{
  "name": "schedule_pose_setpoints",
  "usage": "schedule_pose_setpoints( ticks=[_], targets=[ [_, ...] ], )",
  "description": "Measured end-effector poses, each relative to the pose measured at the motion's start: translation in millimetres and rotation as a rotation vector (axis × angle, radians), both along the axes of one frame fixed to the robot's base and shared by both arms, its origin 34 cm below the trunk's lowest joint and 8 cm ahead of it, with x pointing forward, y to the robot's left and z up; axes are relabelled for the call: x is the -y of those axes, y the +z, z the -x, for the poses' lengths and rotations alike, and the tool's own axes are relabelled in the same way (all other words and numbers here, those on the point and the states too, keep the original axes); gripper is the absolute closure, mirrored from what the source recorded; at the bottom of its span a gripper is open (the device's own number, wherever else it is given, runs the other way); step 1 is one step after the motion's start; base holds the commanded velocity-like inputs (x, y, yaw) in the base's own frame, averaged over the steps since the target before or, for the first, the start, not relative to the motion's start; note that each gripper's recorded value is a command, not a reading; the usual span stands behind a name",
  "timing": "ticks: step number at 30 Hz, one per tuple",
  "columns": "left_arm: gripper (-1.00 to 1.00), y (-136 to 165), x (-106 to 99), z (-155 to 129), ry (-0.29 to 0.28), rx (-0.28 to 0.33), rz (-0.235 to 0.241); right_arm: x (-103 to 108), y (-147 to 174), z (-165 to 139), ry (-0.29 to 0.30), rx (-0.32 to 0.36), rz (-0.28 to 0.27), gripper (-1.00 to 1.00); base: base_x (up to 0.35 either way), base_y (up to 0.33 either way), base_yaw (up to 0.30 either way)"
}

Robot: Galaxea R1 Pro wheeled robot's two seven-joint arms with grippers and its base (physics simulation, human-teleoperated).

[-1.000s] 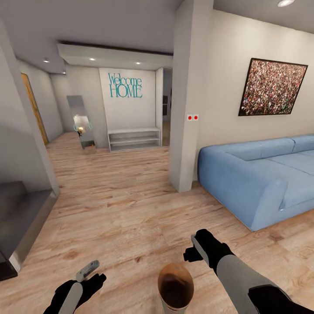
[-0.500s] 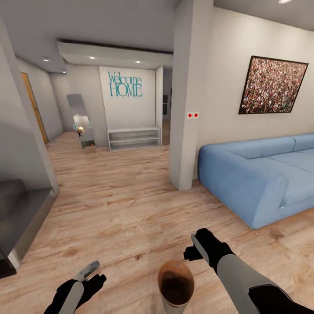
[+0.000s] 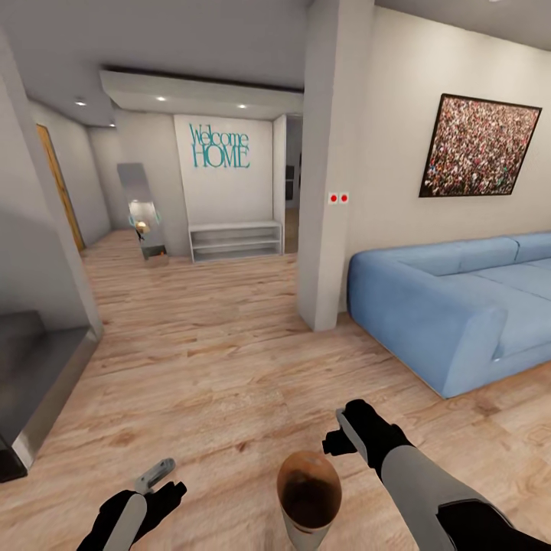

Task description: Put the three can of soda from the living room inside the tash can in the kitchen.

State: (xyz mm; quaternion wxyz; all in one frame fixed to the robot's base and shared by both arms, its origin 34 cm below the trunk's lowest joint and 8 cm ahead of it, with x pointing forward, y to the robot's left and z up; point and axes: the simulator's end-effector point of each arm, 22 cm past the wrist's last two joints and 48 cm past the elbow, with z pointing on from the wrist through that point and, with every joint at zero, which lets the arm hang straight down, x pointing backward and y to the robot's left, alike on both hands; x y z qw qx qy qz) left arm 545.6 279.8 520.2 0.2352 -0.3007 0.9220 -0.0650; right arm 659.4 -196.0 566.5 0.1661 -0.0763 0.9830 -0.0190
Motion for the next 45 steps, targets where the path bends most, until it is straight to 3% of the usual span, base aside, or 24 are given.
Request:
schedule_pose_setpoints(
  ticks=[17,28,45],
  targets=[
    [-1.0,-39,0,8,0.001,-0.013,0.001,2,-33,4,-0.001,0.005,0.001,-1.0,0.0,0.0,0.0],
    [-1.0,-63,0,13,0.0,-0.015,0.0,1,-39,-15,-0.022,0.073,-0.034,-1.0,0.0,0.0,0.0],
    [-1.0,-99,0,20,0.0,-0.014,0.0,5,-73,-10,-0.031,0.084,-0.037,-1.0,0.0,0.0,0.0]
  ],
)
